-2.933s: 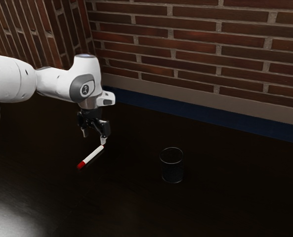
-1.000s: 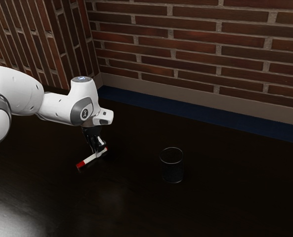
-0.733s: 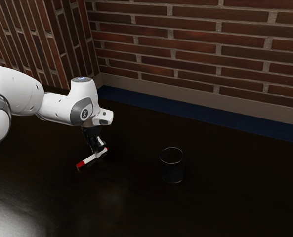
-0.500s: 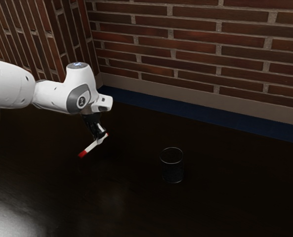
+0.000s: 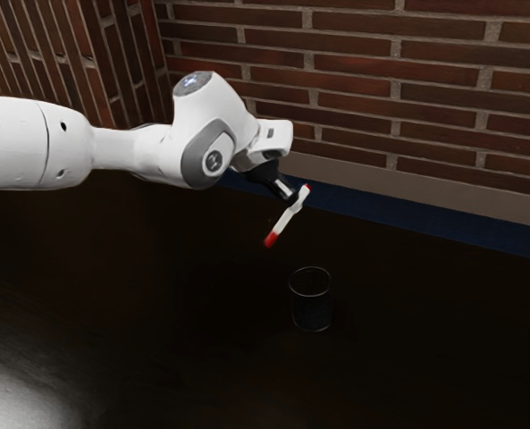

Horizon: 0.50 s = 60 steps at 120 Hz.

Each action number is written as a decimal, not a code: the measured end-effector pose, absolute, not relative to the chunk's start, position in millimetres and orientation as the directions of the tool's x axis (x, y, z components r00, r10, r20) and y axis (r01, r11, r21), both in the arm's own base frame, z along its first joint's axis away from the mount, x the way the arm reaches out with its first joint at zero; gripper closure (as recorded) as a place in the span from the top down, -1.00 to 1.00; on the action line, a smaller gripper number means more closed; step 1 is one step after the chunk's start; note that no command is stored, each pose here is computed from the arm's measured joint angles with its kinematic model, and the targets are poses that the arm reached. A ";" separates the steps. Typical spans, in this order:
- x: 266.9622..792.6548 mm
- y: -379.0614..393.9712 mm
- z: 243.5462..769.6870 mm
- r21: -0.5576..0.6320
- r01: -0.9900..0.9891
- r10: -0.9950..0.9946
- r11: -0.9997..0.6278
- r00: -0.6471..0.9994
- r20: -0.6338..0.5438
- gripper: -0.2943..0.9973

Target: Put the marker into the pen holder.

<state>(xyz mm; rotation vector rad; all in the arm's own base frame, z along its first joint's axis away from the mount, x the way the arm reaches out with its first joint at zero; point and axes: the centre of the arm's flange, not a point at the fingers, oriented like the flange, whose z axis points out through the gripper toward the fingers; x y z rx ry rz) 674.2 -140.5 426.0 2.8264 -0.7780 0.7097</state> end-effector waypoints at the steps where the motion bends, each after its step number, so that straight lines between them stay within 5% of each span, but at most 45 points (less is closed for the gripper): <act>1: 673.1 -142.8 426.3 -0.004 -0.513 -0.452 -0.859 0.754 0.477 -0.66; 60: 632.5 -215.9 405.9 -0.039 -0.557 -0.429 -0.830 0.592 0.682 -0.67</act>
